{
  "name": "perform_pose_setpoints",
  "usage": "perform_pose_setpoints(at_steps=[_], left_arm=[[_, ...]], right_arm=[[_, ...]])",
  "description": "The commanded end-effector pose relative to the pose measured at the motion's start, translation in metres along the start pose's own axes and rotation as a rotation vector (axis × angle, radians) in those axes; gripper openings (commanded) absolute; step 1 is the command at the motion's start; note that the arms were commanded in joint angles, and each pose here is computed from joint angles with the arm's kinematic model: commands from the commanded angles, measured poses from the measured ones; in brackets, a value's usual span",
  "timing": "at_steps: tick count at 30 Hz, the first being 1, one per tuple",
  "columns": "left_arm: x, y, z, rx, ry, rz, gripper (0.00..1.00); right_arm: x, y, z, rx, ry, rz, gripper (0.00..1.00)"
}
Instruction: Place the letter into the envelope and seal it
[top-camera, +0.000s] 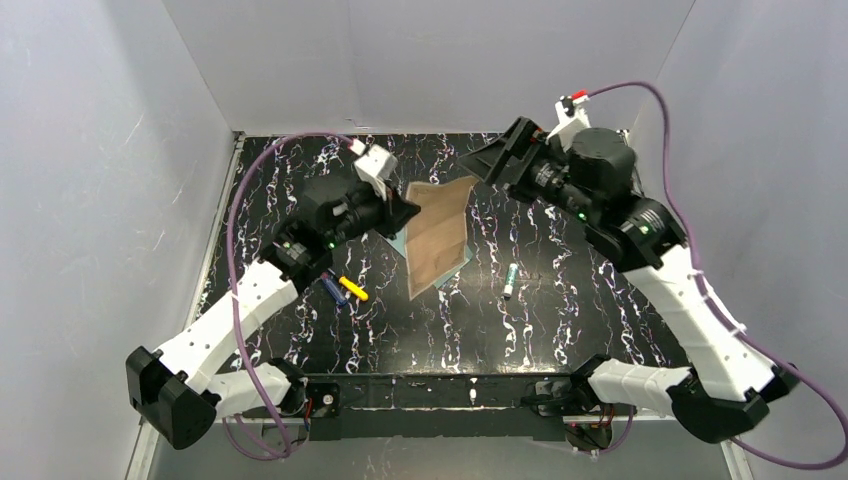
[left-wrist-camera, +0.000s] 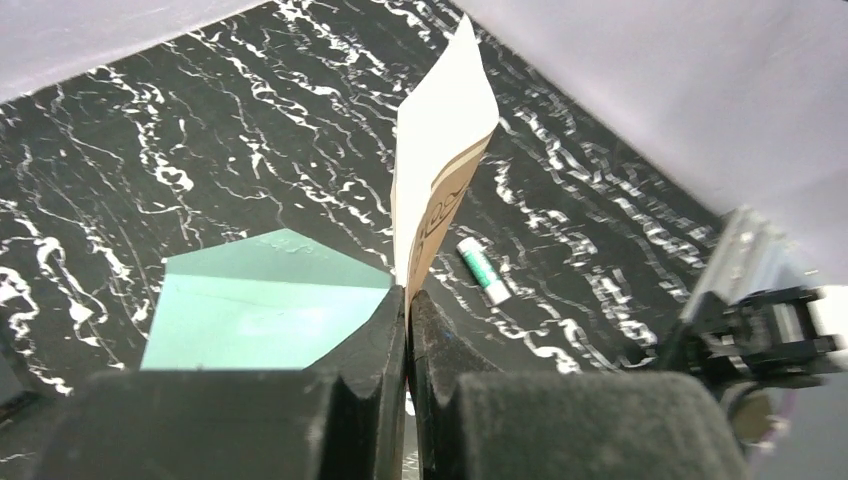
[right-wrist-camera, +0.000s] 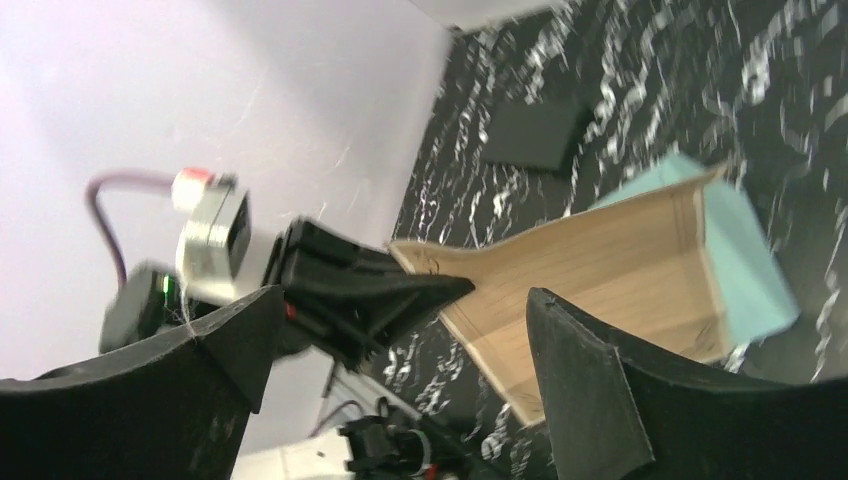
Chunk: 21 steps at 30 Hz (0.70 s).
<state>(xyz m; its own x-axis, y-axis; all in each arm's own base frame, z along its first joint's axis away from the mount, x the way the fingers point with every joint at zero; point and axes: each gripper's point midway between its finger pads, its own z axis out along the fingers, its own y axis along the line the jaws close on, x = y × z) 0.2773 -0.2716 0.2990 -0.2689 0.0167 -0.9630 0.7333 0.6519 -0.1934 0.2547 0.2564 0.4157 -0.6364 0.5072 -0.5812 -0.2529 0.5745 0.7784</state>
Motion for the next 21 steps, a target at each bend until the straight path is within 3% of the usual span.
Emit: perform_pose_setpoints(at_steps=[1, 6, 9, 15, 21], left_arm=[[-0.029, -0.02, -0.026, 0.157, 0.071, -0.232, 0.0], [-0.038, -0.045, -0.049, 0.367, 0.133, -0.211, 0.0], [-0.043, -0.058, -0.061, 0.462, 0.138, -0.185, 0.0], [-0.052, -0.061, -0.079, 0.561, 0.146, -0.168, 0.0], [-0.064, -0.061, -0.096, 0.697, 0.167, -0.24, 0.0]], right_arm=[[-0.013, 0.036, -0.019, -0.229, -0.055, -0.409, 0.99], [0.018, 0.031, -0.016, -0.321, 0.125, -0.671, 0.99], [0.014, 0.026, -0.012, -0.299, 0.123, -0.756, 0.99], [0.008, 0.039, -0.014, -0.338, 0.069, -0.706, 0.99], [0.051, 0.043, -0.027, -0.523, 0.234, -0.709, 0.98]])
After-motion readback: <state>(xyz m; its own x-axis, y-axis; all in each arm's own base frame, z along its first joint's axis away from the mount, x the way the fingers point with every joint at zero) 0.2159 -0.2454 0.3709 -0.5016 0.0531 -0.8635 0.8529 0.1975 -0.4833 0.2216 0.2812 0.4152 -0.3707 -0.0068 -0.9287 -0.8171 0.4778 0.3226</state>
